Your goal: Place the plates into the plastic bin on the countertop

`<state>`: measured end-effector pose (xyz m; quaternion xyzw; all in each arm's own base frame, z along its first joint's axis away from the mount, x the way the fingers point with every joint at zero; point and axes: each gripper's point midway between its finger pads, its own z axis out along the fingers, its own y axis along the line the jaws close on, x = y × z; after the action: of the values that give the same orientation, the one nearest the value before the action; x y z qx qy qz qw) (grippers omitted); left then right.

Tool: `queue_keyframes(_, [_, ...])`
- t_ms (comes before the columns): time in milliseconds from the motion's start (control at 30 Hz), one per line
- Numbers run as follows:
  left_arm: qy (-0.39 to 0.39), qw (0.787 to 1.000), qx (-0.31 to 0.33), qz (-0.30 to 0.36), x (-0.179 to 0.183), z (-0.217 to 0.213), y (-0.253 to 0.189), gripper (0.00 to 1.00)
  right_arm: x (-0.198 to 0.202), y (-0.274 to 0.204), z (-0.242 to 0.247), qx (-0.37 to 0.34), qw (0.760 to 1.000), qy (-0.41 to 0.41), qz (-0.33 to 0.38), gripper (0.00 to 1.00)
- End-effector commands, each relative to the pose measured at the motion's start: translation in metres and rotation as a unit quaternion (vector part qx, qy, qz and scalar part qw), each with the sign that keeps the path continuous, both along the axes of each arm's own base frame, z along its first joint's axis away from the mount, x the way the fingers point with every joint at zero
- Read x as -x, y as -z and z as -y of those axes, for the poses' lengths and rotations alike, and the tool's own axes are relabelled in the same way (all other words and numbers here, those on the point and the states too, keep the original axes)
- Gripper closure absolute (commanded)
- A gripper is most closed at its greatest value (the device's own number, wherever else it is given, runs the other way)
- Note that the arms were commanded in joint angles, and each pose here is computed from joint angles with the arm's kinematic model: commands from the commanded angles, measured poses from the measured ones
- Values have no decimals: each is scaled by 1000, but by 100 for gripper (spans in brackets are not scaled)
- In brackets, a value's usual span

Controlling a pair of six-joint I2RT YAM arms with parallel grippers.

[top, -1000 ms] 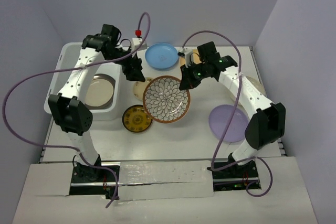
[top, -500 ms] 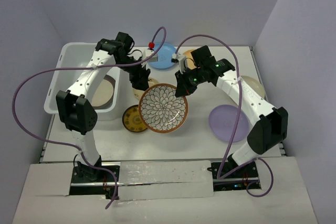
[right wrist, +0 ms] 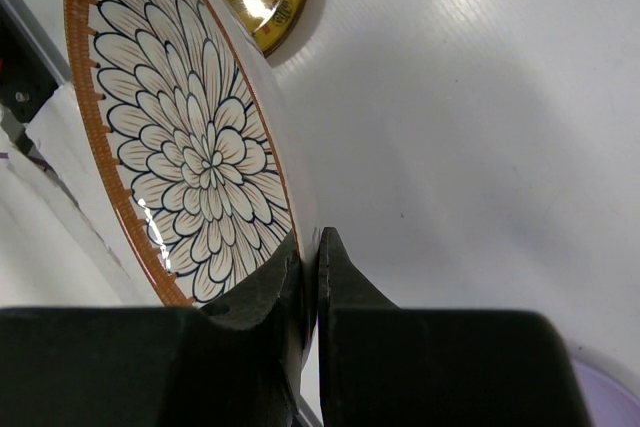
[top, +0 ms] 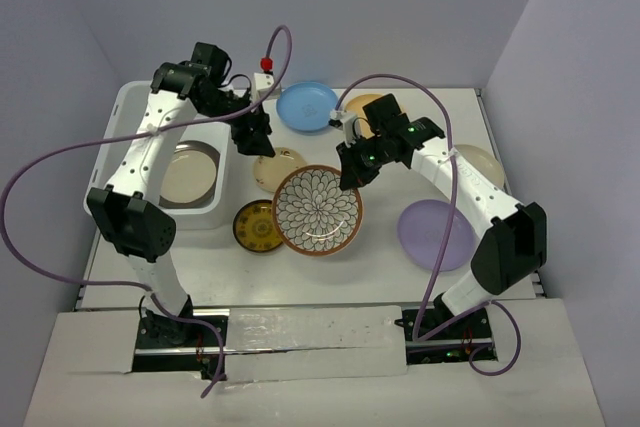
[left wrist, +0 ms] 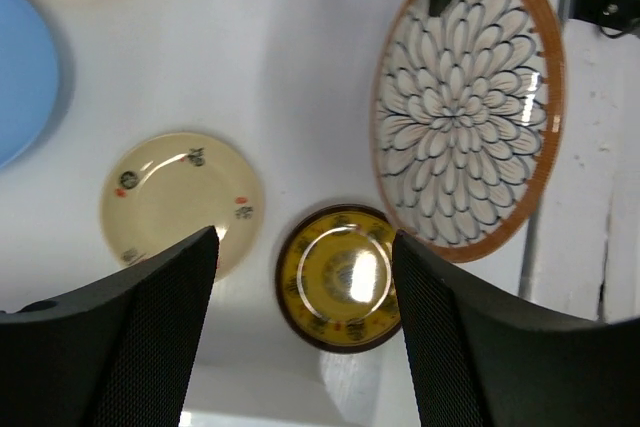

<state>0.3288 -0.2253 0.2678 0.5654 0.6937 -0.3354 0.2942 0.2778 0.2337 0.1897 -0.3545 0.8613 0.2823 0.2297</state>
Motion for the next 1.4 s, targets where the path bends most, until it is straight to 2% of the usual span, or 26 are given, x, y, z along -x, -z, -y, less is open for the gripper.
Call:
queue_keyframes(0, [48, 997, 21, -56, 38, 17, 11, 23, -13, -66, -22, -82, 994, -9, 70, 100])
queue_keyframes(133, [55, 994, 38, -83, 44, 24, 13, 23, -15, -78, -30, -87, 993, -19, 79, 100])
queue_keyframes(300, [55, 993, 25, -102, 46, 34, 23, 26, -13, -89, -40, -97, 991, -30, 82, 100])
queue_keyframes(367, [49, 993, 20, -110, 45, 37, 28, 30, -11, -91, -44, -98, 991, -36, 81, 100])
queue_keyframes(467, [38, 993, 20, -110, 40, 39, 29, 47, -8, -91, -48, -97, 991, -40, 81, 100])
queue_keyframes(500, [32, 993, 19, -110, 38, 40, 30, 48, -8, -90, -48, -97, 991, -41, 80, 100])
queue_keyframes(733, [13, 997, 13, -78, 29, 37, 21, 43, -5, -79, -44, -88, 993, -35, 72, 100])
queue_keyframes(833, [14, 997, 17, -70, 28, 37, 13, 48, -2, -78, -43, -92, 993, -35, 73, 100])
queue_keyframes(867, [19, 997, 16, -77, 31, 37, 13, 50, -1, -79, -43, -92, 992, -35, 74, 100])
queue_keyframes(967, [28, 994, 15, -103, 34, 38, 22, 76, -2, -86, -43, -96, 992, -35, 79, 100])
queue_keyframes(1033, [39, 992, 15, -119, 39, 39, 28, 87, -1, -92, -45, -102, 991, -38, 82, 100])
queue_keyframes(1200, [39, 991, 19, -124, 41, 39, 31, 99, -1, -99, -47, -108, 990, -39, 81, 100])
queue_keyframes(1367, [38, 991, 22, -126, 43, 39, 30, 100, -3, -92, -49, -106, 992, -37, 65, 100])
